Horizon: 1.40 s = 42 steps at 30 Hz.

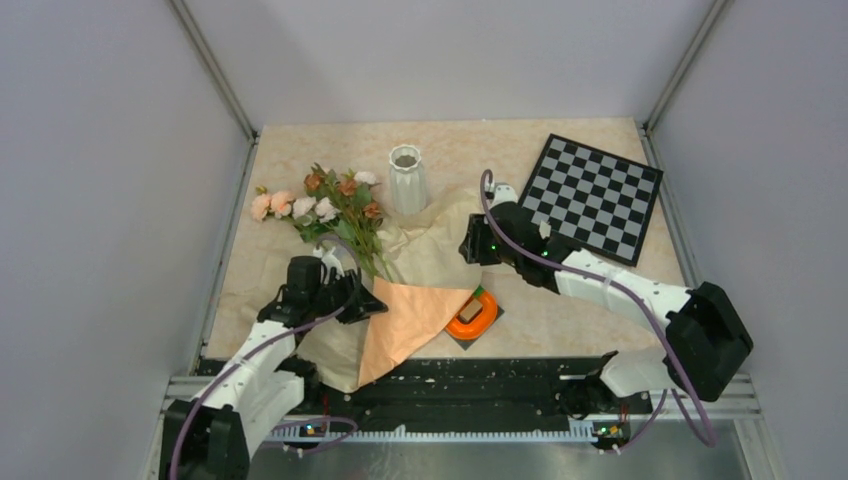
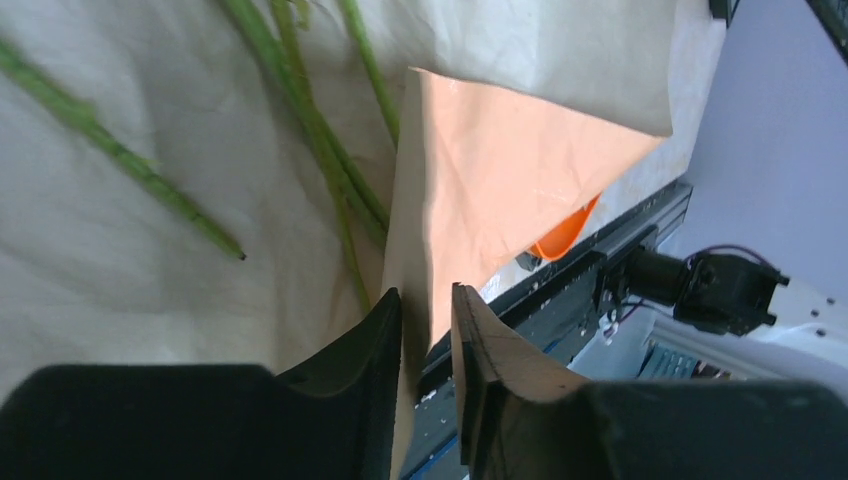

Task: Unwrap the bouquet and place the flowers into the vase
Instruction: Unfold the wrapping paper at the center of the board.

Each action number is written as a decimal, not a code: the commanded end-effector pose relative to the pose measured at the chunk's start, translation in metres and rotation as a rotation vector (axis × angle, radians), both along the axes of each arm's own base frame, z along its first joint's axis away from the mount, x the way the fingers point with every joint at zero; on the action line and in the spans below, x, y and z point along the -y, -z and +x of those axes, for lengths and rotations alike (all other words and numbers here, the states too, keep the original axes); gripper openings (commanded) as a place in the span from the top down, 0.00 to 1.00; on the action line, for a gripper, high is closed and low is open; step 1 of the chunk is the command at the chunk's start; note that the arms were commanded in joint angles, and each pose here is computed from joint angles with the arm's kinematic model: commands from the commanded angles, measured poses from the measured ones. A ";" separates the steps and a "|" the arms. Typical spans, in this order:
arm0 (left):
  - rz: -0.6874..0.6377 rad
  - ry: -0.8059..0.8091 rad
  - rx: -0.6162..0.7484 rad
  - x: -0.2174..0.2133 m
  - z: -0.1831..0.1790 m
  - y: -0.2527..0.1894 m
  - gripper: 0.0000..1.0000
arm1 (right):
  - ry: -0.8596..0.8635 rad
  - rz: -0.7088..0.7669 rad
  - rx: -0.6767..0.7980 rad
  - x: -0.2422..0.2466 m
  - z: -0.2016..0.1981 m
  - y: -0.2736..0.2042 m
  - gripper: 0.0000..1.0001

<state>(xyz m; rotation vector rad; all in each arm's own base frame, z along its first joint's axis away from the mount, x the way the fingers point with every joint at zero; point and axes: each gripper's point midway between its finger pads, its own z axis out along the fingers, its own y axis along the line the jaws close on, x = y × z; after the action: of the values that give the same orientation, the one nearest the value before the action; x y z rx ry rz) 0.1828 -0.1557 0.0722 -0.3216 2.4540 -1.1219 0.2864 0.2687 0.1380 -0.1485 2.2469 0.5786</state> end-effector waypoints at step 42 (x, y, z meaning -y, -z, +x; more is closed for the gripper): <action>-0.135 0.512 0.307 0.077 -0.083 -0.087 0.01 | -0.674 0.049 -0.192 -0.093 -0.154 0.031 0.47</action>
<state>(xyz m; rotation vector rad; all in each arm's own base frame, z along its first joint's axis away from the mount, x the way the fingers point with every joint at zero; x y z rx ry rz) 0.0814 -0.2282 0.1358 0.4426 2.3417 -1.4632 0.1685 0.3633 0.1010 -0.7899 2.3255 0.9452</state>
